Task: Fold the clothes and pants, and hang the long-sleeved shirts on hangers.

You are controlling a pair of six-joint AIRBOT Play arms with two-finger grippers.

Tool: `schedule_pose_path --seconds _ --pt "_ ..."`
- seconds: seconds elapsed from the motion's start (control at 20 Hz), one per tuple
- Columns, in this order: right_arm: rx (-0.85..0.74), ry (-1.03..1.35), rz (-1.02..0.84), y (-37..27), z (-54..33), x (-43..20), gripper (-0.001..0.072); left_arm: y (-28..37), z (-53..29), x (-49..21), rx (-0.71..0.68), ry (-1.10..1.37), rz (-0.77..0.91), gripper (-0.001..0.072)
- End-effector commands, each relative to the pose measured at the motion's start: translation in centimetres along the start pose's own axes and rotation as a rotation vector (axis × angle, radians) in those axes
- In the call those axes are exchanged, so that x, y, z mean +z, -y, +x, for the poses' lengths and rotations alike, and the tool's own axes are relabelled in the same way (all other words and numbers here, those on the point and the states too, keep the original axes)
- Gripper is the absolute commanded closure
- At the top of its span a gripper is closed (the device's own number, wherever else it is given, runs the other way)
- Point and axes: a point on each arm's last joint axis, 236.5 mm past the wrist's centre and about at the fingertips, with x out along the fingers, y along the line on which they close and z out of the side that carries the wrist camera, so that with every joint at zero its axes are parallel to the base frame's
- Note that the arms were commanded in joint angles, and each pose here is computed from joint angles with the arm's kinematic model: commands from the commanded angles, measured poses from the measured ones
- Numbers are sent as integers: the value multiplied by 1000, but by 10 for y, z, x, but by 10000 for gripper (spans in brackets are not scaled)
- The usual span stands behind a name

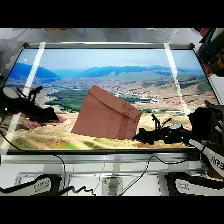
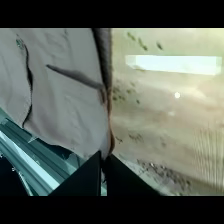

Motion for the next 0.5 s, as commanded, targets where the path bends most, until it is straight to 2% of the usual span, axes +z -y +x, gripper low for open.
schedule_pose_path --seconds 0.0,0.05,0.1,0.3,0.45 --pt "-21 64 -72 -1 -6 13 695 -2 31 -8 -152 60 -96 327" --pt "-19 77 -90 -5 -9 15 696 -6 41 -10 -149 72 -120 233" --pt "-20 95 -116 -10 -14 17 696 -7 51 -12 -150 80 -143 106" --pt "-51 157 -231 -23 -34 22 697 10 80 -23 -220 44 -168 104" --pt "-62 170 -238 -24 -38 23 696 38 102 -31 -267 -35 -136 109"
